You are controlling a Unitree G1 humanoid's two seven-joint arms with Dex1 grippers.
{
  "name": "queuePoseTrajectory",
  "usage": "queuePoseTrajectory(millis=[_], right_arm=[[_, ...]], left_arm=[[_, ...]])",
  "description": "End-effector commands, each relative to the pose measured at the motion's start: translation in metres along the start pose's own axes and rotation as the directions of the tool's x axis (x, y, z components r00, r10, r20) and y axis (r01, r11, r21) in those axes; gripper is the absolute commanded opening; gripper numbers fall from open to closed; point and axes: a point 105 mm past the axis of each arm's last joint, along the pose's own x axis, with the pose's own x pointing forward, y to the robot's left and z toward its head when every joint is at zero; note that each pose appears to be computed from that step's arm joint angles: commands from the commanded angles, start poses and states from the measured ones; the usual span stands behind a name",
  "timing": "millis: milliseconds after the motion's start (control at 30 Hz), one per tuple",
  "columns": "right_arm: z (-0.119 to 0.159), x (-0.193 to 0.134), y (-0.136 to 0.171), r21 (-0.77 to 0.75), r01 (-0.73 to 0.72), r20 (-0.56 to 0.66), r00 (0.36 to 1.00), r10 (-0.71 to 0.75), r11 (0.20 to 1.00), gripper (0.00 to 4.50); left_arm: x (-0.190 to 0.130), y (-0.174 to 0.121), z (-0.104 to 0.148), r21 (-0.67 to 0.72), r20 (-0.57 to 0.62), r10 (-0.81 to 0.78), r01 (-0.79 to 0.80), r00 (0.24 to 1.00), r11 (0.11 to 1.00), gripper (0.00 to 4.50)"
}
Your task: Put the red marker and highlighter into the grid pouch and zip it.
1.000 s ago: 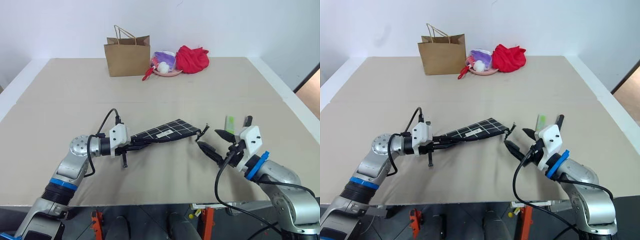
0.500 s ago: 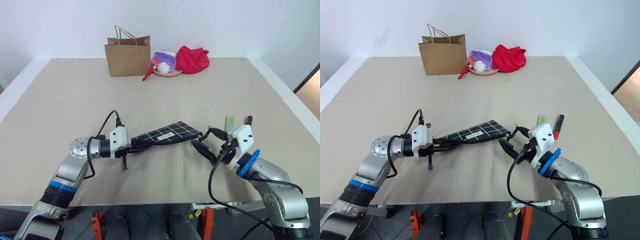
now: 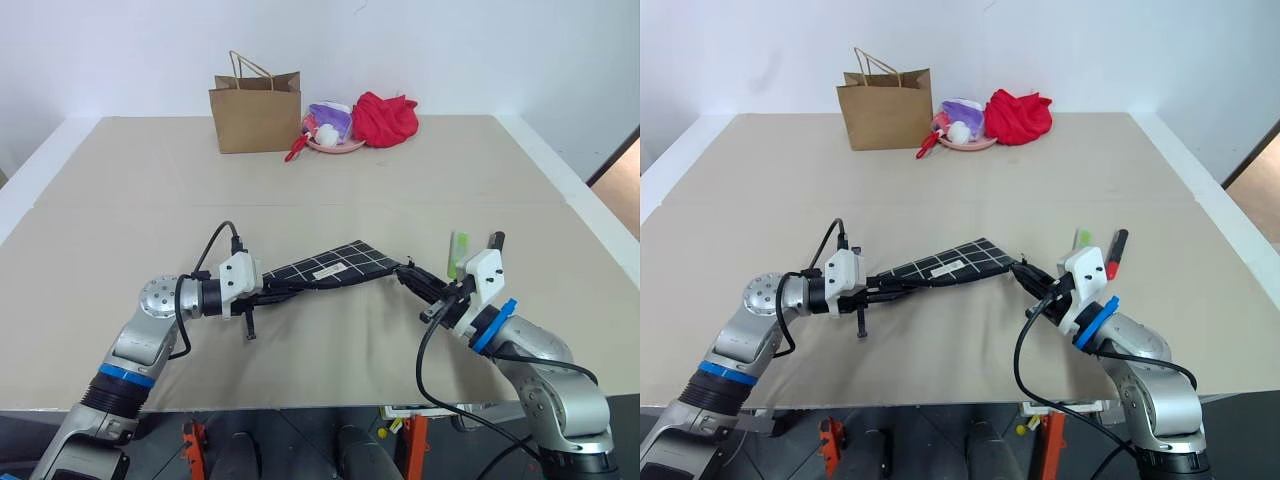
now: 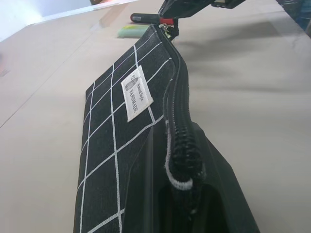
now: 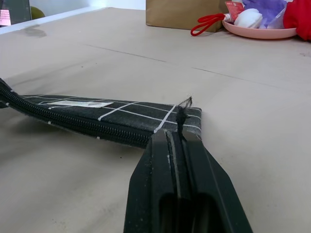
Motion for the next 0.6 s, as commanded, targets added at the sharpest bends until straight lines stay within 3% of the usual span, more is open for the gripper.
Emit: queuePoseTrajectory(millis=[33, 233, 600], right_arm=[[0.023, 0.004, 0.01, -0.06, -0.052, 0.058, 0.997, 0.055, 0.997, 0.11], [0.032, 0.017, 0.038, -0.065, -0.174, 0.053, 0.983, 0.177, 0.983, 0.11], [0.023, 0.047, 0.078, -0.038, -0.335, -0.022, 0.942, 0.335, 0.941, 0.11]], left_arm=[[0.0, 0.009, 0.016, 0.034, 0.044, 0.031, -0.033, 0.999, 0.999, 0.0], [0.005, 0.007, 0.018, 0.05, 0.051, 0.014, -0.016, 0.999, 0.999, 0.0], [0.01, 0.005, 0.025, 0.078, 0.082, -0.01, 0.004, 0.997, 0.997, 0.0]])
